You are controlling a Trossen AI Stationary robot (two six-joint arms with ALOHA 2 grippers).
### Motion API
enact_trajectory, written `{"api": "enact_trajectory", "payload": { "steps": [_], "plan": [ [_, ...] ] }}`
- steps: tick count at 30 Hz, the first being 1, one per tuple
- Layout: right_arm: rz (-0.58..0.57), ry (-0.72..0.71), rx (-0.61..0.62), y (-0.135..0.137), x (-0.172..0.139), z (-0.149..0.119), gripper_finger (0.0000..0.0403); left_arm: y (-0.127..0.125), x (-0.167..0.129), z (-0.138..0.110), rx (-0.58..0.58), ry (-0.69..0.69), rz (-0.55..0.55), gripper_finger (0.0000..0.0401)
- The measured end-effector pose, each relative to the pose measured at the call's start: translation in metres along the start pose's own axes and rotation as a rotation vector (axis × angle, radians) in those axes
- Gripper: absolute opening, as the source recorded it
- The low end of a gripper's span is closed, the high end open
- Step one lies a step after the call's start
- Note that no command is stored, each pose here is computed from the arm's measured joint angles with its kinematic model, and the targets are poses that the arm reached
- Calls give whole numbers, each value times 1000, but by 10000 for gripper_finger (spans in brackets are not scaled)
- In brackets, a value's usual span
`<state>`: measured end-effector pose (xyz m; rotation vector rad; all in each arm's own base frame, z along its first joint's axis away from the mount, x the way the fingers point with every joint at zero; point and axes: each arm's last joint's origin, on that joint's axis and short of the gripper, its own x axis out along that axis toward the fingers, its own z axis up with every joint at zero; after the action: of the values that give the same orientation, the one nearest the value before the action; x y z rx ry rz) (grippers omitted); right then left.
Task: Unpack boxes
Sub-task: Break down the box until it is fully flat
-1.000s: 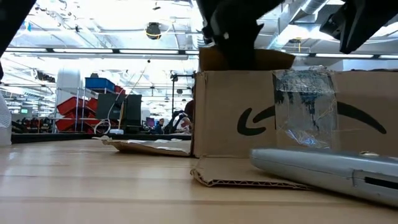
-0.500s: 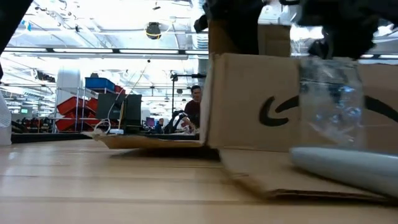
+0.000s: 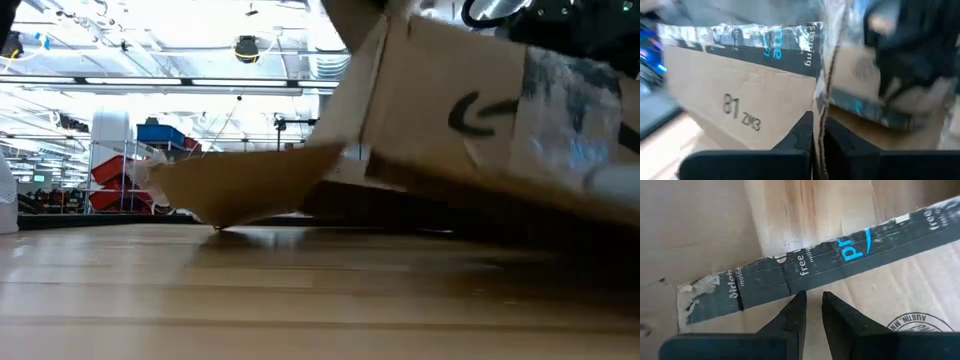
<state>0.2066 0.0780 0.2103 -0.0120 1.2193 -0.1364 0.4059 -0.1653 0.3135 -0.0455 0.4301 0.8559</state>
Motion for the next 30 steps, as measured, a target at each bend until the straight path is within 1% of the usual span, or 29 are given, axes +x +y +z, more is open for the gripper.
{"api": "enact_trajectory", "payload": {
  "steps": [3,5,7,11,15,18,21,25,28,30],
  "plan": [
    [2,7,0,0,0,-1,48,3,-20,-6,-50,-130,80,0],
    [0,12,-3,0,0,-1,48,7,-29,-12,-100,-187,107,0],
    [0,12,-6,0,0,-1,48,10,-33,-21,-177,-241,119,0],
    [-2,17,-18,0,0,-2,48,17,-35,-39,-320,-309,115,0],
    [-6,27,-29,-1,0,-3,48,18,-27,-61,-444,-333,100,0],
    [-6,31,-33,-1,0,-3,48,18,-25,-76,-549,-412,61,0],
    [-6,33,-38,-1,0,-3,48,19,-21,-89,-635,-415,40,0],
    [-4,29,-66,-1,0,-3,48,13,-18,-92,-702,-416,28,0],
    [-2,26,-83,-1,0,-2,48,9,-17,-94,-689,-337,45,0],
    [-2,24,-92,-1,0,-2,48,8,-16,-95,-653,-275,60,0]
  ]
}}
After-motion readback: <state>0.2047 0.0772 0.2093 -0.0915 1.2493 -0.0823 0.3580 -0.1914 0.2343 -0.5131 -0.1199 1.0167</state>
